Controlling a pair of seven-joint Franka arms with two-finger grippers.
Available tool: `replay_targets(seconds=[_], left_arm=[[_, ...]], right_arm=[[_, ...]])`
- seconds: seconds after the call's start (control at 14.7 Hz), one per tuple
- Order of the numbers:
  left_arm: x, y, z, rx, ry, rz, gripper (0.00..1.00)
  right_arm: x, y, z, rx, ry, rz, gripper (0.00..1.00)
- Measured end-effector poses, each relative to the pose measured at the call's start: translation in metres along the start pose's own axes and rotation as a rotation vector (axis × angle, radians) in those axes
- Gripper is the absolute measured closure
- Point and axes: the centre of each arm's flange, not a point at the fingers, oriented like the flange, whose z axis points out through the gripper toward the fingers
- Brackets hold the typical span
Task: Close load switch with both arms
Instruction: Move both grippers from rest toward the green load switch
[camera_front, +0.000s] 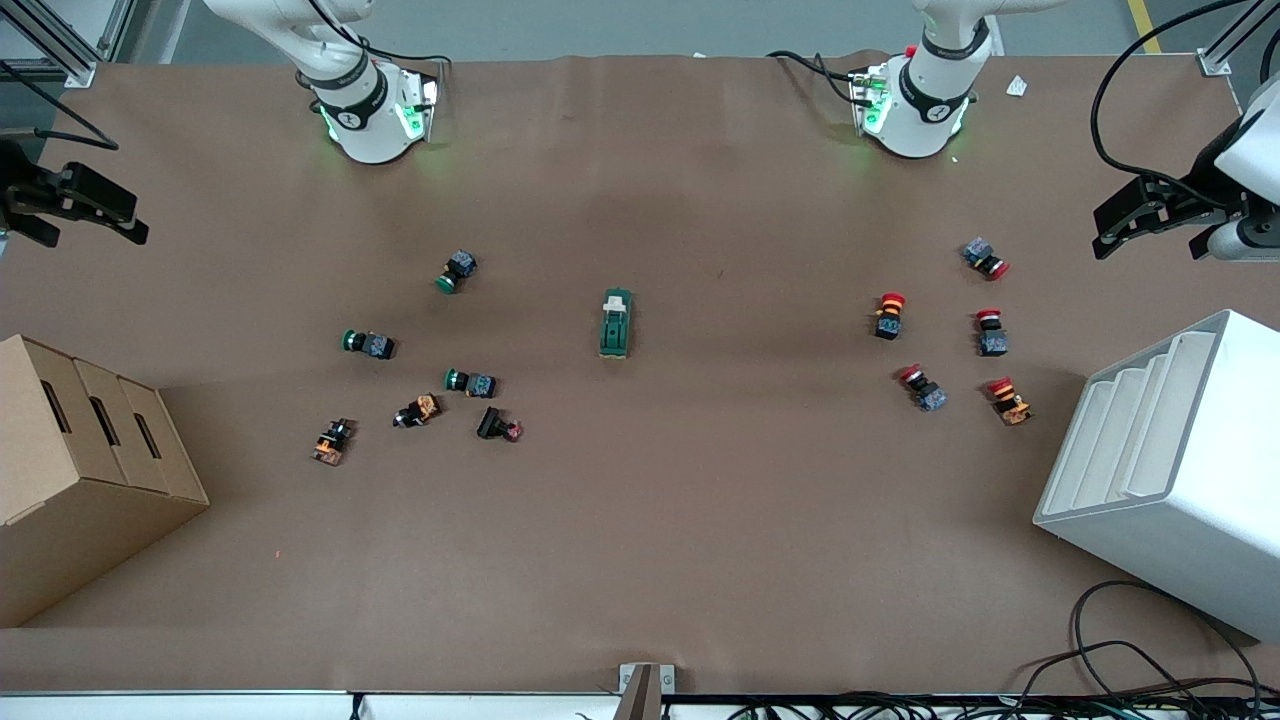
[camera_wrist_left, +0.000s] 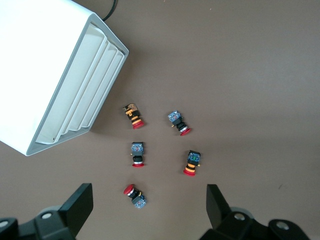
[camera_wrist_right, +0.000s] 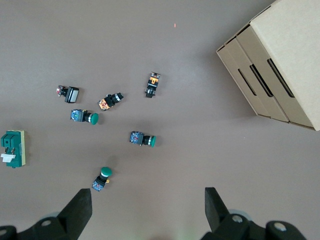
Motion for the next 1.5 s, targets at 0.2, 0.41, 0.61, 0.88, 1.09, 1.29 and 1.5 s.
replay_targets(seconds=[0.2,0.41,0.61,0.88,1.09,1.29,1.5], left_arm=[[0.000,0.000,-0.005,0.000,0.010,0.000,0.00],[0.002,0.010,-0.005,-0.001,0.011,0.019,0.00],[0.014,0.059,0.013,-0.011,0.003,0.077,0.00],[0.014,0.202,0.053,-0.063,0.028,0.023,0.00],[-0.001,0.287,0.092,-0.023,0.038,-0.007,0.00],[-0.037,0.373,0.137,0.051,0.085,-0.047,0.00],[-0.084,0.444,0.185,0.079,0.141,-0.078,0.00]], right_arm=[[-0.001,0.000,0.000,0.000,-0.006,0.001,0.00],[-0.001,0.003,0.005,0.001,-0.025,0.005,0.00],[0.013,0.022,0.036,0.005,-0.086,0.040,0.00],[0.047,0.037,0.092,0.002,-0.154,0.070,0.00],[0.056,0.002,0.107,-0.005,-0.170,0.222,0.00],[0.062,-0.076,0.126,0.045,-0.179,0.457,0.00],[0.061,-0.149,0.165,0.082,-0.182,0.654,0.00]])
